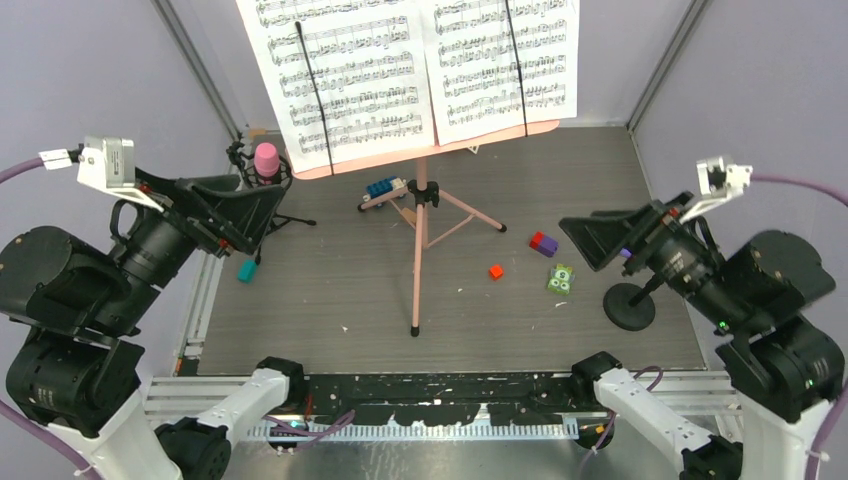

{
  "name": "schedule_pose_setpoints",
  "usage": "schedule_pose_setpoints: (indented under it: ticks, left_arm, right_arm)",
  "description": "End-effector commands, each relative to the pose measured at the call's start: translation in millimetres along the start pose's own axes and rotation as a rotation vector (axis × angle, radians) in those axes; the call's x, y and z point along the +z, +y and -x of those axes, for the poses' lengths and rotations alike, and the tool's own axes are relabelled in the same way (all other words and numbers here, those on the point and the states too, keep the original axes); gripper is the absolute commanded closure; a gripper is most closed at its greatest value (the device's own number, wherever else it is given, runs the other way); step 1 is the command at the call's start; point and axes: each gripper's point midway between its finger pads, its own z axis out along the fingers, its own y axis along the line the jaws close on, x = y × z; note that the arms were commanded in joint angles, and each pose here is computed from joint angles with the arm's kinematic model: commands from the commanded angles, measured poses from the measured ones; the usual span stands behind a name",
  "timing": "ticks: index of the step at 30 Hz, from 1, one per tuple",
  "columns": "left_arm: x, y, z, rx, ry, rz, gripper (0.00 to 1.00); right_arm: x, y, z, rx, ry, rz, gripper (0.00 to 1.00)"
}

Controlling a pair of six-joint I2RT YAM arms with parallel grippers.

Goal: Pack up the instrument practice props

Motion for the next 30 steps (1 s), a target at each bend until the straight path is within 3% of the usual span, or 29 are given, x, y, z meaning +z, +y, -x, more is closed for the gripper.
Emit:
schedule_pose_setpoints:
  ticks: [1, 21, 30]
  left_arm:
    - [17.9, -10.0, 23.9, 0.022, -0.067, -0.059, 0.16]
    - [28.4, 1.7, 28.6, 0.052, -0.075, -0.007, 0.16]
    - [26.7, 4.9, 27.0, 0.067, -0.070, 0.008, 0.16]
  right_arm:
    - [23.8, 41.3, 32.9, 0.072, -0.034, 0.167, 0.16]
    - [68.0, 124.5, 109.9, 0.162, -0.068, 0.477, 0.16]
    - [103.6, 189.6, 52.1, -0.040, 0.086, 0.503, 0.17]
